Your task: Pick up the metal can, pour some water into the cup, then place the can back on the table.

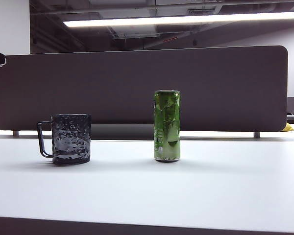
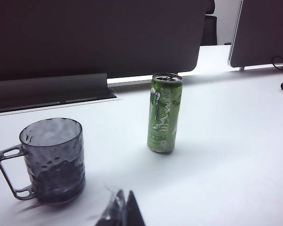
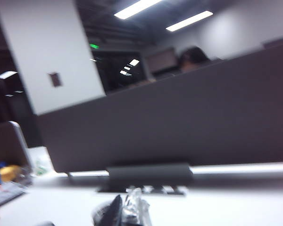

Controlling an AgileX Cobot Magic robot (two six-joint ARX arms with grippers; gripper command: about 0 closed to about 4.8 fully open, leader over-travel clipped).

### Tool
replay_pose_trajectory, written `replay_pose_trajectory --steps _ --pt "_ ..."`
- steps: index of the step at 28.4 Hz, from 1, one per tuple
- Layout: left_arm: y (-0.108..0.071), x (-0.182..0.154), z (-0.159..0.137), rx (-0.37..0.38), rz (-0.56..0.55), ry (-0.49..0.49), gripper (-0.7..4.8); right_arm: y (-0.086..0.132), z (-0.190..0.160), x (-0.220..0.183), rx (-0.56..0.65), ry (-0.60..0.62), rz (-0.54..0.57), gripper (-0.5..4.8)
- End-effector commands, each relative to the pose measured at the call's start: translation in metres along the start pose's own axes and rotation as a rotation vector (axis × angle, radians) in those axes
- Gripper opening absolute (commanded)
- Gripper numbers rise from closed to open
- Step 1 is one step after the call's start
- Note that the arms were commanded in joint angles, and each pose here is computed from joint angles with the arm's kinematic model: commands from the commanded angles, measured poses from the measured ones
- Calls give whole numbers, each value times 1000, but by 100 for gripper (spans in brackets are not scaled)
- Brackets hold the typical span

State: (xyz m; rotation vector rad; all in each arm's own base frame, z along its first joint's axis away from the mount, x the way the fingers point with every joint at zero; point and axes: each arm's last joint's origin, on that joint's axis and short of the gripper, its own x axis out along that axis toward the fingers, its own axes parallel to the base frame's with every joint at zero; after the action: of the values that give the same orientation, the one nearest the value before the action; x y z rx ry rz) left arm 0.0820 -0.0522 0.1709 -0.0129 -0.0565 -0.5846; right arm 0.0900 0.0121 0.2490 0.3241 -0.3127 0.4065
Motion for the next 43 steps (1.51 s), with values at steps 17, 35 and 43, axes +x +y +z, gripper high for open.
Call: replay_pose_trajectory --steps 17,35,43 --pt "0 0 2 -2 0 -13 -5 44 -121 186 -65 186 60 479" --pt "0 0 1 -2 3 -9 -5 78 -179 217 -125 269 -149 479" --pt "0 0 1 -2 3 -9 -5 78 -199 226 -132 296 -161 479"
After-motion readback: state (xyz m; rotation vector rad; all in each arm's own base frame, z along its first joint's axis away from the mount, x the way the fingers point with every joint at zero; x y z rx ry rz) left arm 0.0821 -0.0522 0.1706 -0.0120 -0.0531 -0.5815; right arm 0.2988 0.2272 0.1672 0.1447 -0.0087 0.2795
